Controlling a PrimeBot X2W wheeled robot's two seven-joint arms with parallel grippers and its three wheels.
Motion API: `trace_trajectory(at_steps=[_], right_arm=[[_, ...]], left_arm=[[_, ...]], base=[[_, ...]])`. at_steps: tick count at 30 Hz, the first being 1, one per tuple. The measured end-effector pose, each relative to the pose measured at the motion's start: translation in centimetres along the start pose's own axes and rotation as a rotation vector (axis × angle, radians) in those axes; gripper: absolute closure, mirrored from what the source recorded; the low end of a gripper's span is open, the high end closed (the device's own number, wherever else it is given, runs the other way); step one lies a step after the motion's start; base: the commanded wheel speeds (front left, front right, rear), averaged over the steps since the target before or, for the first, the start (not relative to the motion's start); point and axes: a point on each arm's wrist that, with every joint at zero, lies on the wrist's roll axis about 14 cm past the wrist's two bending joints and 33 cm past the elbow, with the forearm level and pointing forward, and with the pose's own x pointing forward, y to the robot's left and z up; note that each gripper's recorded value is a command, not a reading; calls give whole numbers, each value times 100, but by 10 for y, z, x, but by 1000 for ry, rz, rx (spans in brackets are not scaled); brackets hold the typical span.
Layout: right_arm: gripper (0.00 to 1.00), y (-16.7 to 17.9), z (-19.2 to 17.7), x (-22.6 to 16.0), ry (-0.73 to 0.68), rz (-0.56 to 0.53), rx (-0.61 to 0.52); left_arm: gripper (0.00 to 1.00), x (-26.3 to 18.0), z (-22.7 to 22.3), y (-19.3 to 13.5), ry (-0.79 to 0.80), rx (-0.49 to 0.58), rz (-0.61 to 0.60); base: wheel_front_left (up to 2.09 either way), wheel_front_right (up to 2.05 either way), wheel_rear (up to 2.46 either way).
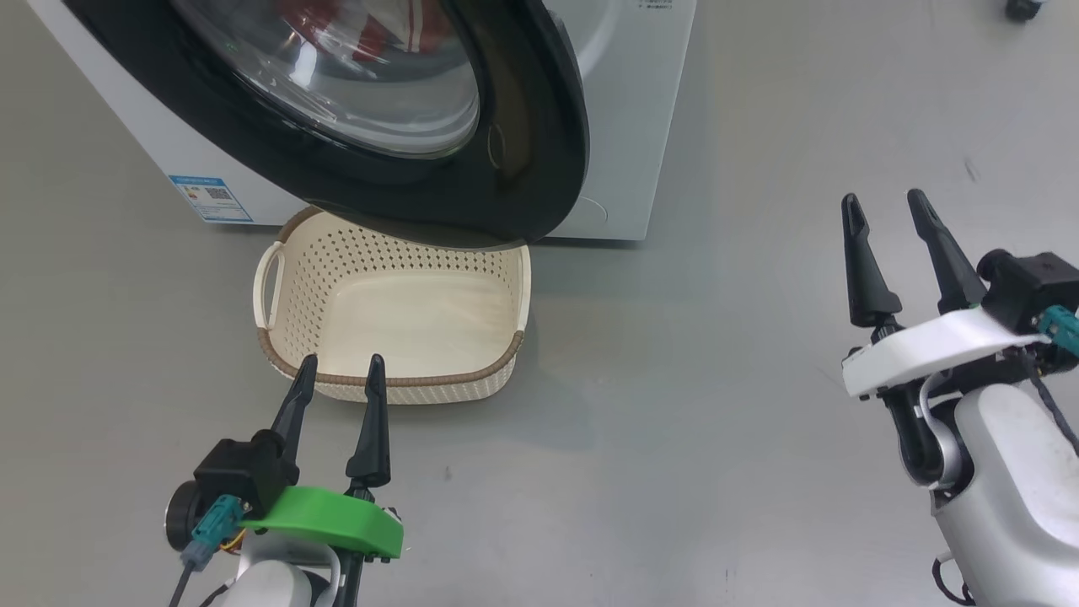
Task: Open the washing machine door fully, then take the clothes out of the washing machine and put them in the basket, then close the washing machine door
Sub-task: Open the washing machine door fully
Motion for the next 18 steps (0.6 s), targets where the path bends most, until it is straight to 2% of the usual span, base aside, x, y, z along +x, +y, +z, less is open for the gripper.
trace_trajectory(at_steps=[3, 10, 11, 12, 13, 14, 18], right_arm=[[0, 6, 4, 16, 8, 42, 10], [0, 24, 22, 58, -16, 101, 143], [42, 26, 24, 64, -15, 108, 152], [42, 27, 26, 69, -12, 115, 162], [80, 32, 26, 80, 3, 131, 212], [100, 36, 26, 84, 10, 138, 247], [100, 49, 22, 102, 55, 160, 415]], left_arm=[[0, 5, 0, 0, 0, 0, -6], [0, 11, -4, 3, 11, 4, -4], [0, 12, -4, 4, 13, 4, -3], [0, 12, -5, 5, 14, 5, 1], [0, 13, -5, 8, 16, 6, 8], [0, 13, -5, 9, 17, 4, 12], [0, 14, -6, 12, 20, -1, 21]], base=[[0, 0, 0], [0, 0, 0], [0, 0, 0], [0, 0, 0], [0, 0, 0], [0, 0, 0], [0, 0, 0]])
